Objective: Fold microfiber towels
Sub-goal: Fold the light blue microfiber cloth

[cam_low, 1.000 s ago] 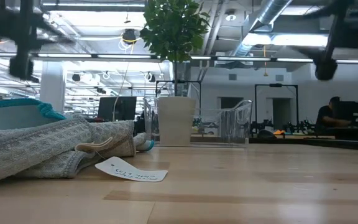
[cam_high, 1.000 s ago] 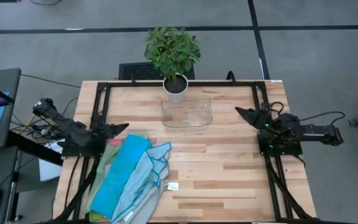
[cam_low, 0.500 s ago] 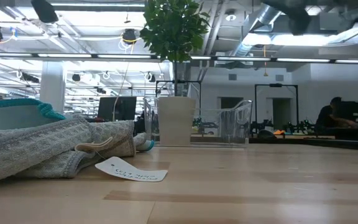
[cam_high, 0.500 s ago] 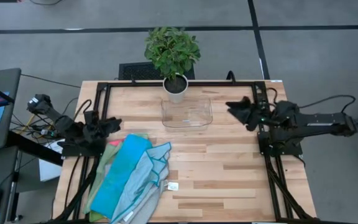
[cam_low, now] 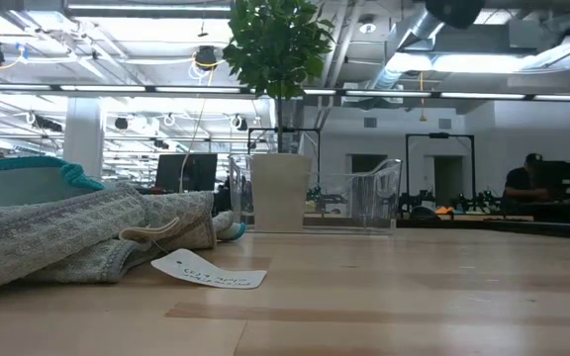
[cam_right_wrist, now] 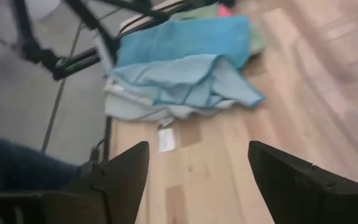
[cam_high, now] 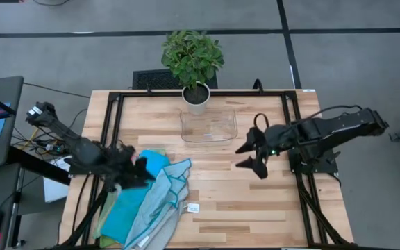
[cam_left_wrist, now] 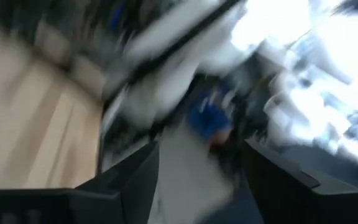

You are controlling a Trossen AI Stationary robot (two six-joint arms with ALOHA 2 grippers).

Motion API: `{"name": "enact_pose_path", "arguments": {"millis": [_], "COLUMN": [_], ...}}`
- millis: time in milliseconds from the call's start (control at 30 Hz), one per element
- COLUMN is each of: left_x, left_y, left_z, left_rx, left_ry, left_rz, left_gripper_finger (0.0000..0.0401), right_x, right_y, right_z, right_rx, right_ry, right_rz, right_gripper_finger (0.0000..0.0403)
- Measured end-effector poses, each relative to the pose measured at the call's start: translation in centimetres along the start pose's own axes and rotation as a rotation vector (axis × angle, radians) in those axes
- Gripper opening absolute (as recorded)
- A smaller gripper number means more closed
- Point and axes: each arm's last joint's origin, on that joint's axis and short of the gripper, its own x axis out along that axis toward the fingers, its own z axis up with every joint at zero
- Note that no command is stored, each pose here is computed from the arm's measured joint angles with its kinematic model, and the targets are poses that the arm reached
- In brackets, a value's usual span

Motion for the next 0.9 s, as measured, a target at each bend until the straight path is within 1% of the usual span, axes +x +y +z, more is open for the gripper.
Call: {"name": "enact_pose_path", "arguments": {"millis": [167, 233, 300, 400, 500, 667, 800, 900], "left_x": [1.6, 2.1, 2.5, 3.4, 4.2, 5.0, 5.2, 4.9], "left_y": [-1.1, -1.6, -2.2, -2.9, -3.2, -2.3, -1.7, -1.4], "left_z": [-1.7, -2.5, -3.4, -5.4, -7.6, -11.8, -15.3, -17.2], "left_rx": [-0.111, -0.128, -0.147, -0.164, -0.183, -0.244, -0.289, -0.322], "left_ry": [0.347, 0.446, 0.506, 0.555, 0.563, 0.584, 0.618, 0.637], "left_rz": [0.213, 0.282, 0.325, 0.372, 0.433, 0.565, 0.647, 0.69], "left_gripper_finger": [0.0225, 0.0225, 0.0225, 0.0226, 0.0226, 0.0226, 0.0226, 0.0226], "right_x": [1.2, 1.7, 2.1, 2.3, 2.6, 2.7, 2.7, 2.7], "right_y": [1.1, 1.2, 1.4, 1.7, 1.9, 1.8, 1.8, 1.8], "right_z": [-0.7, -1.0, -1.1, -1.4, -1.5, -1.4, -1.4, -1.4], "right_rx": [-0.034, -0.04, -0.046, -0.073, -0.086, -0.085, -0.086, -0.085], "right_ry": [0.052, 0.076, 0.085, 0.102, 0.109, 0.108, 0.106, 0.106], "right_rz": [0.011, 0.006, 0.007, 0.01, 0.015, 0.012, 0.014, 0.013], "right_gripper_finger": [0.0302, 0.0302, 0.0302, 0.0302, 0.0302, 0.0302, 0.0302, 0.0302]}}
